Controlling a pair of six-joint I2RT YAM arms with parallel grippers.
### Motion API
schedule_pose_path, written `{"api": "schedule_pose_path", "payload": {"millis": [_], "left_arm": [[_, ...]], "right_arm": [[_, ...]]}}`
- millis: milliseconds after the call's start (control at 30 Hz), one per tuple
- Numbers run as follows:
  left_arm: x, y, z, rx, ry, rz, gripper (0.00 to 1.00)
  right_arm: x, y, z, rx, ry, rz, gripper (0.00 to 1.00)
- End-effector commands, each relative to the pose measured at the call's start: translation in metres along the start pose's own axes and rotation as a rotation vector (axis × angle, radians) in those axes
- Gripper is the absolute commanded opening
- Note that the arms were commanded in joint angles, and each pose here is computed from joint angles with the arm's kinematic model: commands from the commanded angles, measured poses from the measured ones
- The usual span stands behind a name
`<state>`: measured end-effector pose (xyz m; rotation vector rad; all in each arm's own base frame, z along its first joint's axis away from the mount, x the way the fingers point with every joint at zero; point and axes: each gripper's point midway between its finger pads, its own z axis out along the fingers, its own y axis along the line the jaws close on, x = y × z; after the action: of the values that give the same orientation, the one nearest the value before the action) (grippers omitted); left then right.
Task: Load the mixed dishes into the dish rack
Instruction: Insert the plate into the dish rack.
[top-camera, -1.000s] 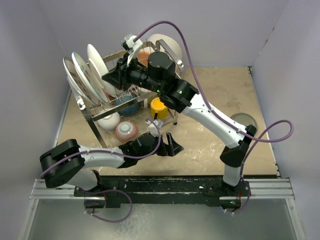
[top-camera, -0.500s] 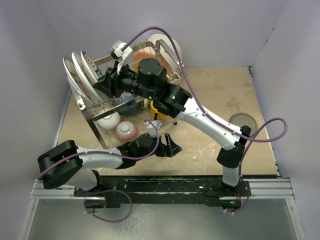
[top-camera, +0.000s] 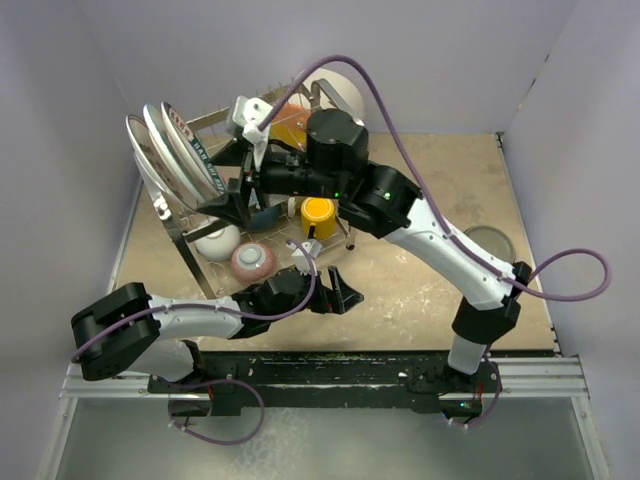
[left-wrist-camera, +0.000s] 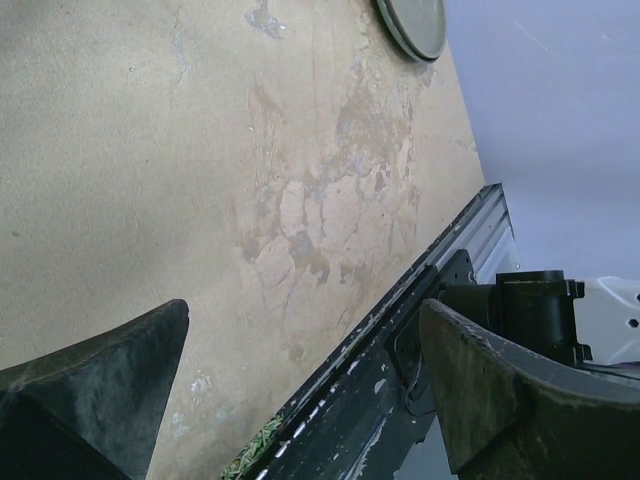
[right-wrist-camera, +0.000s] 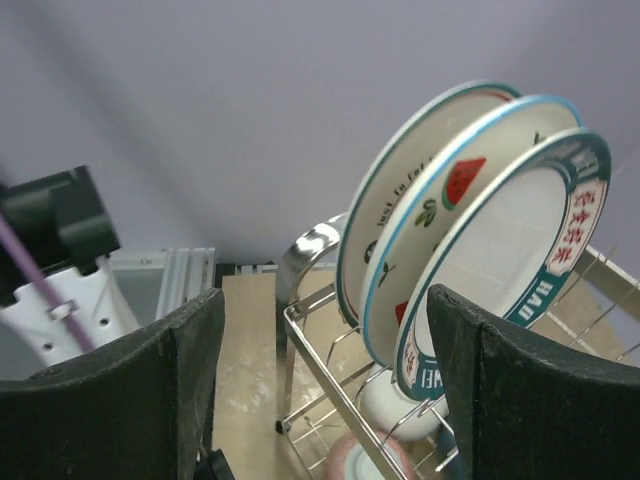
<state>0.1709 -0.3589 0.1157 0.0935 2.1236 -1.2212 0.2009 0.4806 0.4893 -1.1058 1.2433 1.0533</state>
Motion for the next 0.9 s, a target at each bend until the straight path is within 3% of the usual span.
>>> {"api": "schedule_pose_path", "payload": {"millis": [0,200,400,700,867], "left_arm": [[-0.011,-0.015,-0.005,0.062,-0.031,0.000,0.99],[-0.011,-0.016,-0.008,0.078,-0.039,0.008,0.99],[-0.012,-0.015,-0.013,0.103,-0.065,0.026,0.99],[-0.014,-0.013,-0.015,0.134,-0.099,0.080,0.99],[-0.014,-0.013,-0.014,0.159,-0.122,0.098,0.99]], "right_arm": [[-0.054,0.030,-0.046,-0.137,-0.093,-0.240,0.86],[-0.043,0.033,-0.084,-0.277,-0.050,-0.386,0.93],[0.005,0.031,-0.130,-0.341,0.087,-0.477,0.98],[0.073,0.007,-0.223,-0.263,0.226,-0.395,1.00],[0.110,-0.016,-0.264,-0.112,0.286,-0.325,1.00]]}}
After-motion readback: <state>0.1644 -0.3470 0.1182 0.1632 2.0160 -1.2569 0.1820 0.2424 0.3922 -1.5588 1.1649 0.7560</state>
